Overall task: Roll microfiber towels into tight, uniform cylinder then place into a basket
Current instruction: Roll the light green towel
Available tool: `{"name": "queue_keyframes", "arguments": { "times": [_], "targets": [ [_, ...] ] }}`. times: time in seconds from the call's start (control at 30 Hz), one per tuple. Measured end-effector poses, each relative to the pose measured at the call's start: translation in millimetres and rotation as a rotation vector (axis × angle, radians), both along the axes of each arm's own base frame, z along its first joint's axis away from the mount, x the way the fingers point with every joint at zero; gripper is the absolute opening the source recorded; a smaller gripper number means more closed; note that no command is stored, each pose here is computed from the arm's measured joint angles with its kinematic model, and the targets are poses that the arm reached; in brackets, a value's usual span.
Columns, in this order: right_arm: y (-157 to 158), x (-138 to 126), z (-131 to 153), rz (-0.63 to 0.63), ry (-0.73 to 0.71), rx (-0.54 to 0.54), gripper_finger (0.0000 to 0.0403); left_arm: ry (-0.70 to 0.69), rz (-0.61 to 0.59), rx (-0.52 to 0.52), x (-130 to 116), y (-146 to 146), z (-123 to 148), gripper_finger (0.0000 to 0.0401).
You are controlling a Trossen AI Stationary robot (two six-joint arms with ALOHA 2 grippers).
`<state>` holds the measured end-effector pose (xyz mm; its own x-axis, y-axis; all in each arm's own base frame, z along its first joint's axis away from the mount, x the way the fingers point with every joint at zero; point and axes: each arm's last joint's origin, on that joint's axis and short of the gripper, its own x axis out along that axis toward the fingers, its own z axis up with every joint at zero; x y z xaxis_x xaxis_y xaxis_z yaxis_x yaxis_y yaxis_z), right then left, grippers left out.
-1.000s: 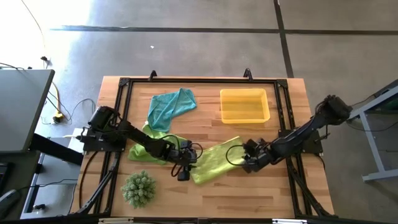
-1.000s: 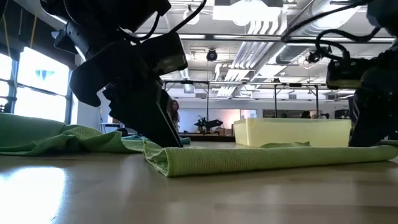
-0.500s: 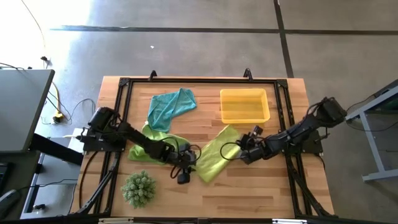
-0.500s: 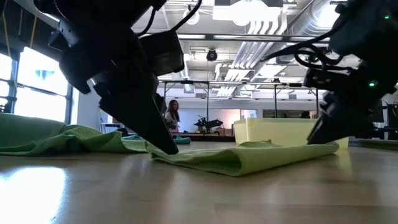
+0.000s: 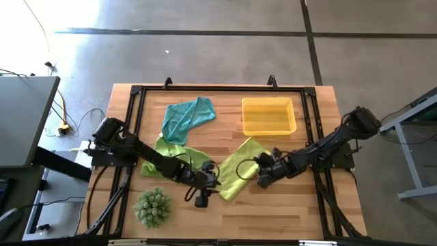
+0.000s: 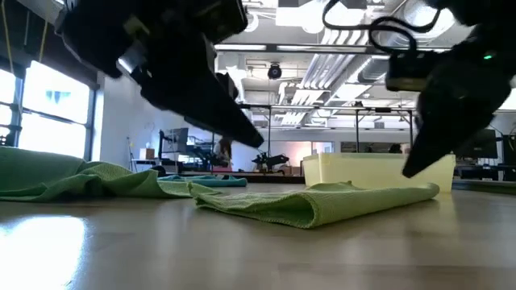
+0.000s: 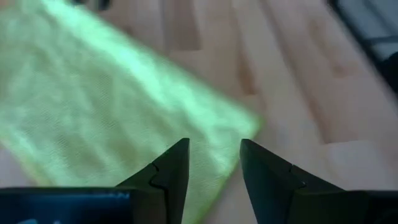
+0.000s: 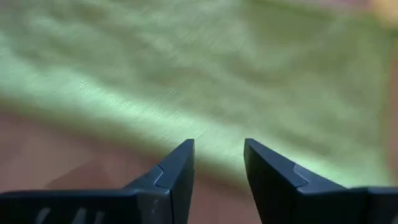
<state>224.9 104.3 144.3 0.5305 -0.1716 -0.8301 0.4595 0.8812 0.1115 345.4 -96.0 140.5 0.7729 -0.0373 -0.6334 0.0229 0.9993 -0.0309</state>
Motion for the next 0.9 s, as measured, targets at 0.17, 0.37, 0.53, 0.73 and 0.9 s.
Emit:
{"name": "queue_keyframes", "arguments": {
  "times": [0.17, 0.37, 0.53, 0.73, 0.9],
  "targets": [
    [22.1, -11.8, -8.6, -0.078, -0.005, 0.053, 0.0133, 0.055, 0.059, 0.004, 0.3, 10.8, -8.2, 0.0133],
    [29.7, -14.5, -31.2, -0.155, -0.01, -0.051, 0.0133, 0.132, 0.061, -0.015, -2.2, 14.6, -18.6, 0.0133],
    [27.8, -12.2, -44.7, -0.166, -0.005, -0.169, 0.0133, 0.145, 0.063, -0.072, -3.5, 10.0, -18.9, 0.0133],
    [17.0, -13.5, -48.4, -0.076, 0.024, -0.419, 0.0133, 0.157, 0.077, -0.158, -5.6, 1.2, -18.9, 0.0133],
    [4.8, -10.2, -47.2, 0.01, 0.093, -0.592, 0.0133, 0.111, 0.085, -0.209, -3.5, -5.3, -15.3, 0.0133]
  ]
}}
